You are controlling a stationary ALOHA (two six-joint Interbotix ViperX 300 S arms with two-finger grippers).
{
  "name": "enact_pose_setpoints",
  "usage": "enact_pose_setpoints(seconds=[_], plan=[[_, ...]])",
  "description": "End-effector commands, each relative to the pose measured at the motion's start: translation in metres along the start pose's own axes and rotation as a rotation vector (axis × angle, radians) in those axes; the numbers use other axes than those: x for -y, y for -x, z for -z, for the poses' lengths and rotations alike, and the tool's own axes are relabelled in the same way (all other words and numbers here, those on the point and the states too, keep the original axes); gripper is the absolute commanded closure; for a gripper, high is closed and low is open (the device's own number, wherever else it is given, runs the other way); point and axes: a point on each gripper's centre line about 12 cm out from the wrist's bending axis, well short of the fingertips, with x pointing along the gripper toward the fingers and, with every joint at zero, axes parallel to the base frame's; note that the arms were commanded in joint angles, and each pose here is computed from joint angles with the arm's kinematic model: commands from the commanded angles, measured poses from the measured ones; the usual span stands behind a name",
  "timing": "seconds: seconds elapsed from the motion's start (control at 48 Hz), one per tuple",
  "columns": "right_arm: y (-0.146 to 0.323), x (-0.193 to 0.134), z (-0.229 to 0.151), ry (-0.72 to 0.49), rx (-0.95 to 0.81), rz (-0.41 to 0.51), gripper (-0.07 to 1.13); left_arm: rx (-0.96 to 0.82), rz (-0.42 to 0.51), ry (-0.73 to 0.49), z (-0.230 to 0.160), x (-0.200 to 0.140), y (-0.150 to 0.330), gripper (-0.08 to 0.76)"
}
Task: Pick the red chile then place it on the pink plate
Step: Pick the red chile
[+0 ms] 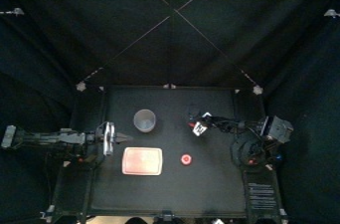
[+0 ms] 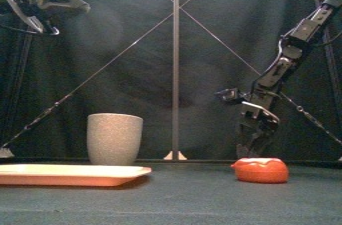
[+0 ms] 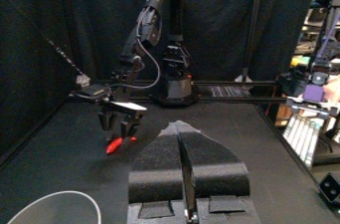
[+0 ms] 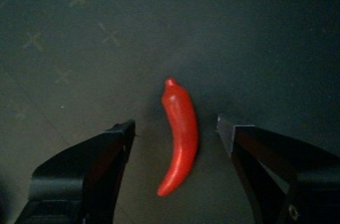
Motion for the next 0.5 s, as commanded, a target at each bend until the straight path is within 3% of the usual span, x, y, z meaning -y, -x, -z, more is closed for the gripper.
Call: enact_pose_setpoints(seconds=[0.021, 0.208, 0.5], plan=[[0.003, 0.001, -0.005, -0.006, 0.01, 0.001, 0.08, 0.012, -0.004, -0.002, -0.004, -0.001, -0.001, 0.692], [0.0, 0.001, 0.001, 0.001, -0.039, 0.006, 0.15, 0.009, -0.006, -0.003, -0.003, -0.001, -0.001, 0.692], [0.003, -0.015, -0.005, 0.039, -0.028, -0.02, 0.59, 0.008, -0.013, -0.004, -0.002, -0.003, -0.001, 0.692]])
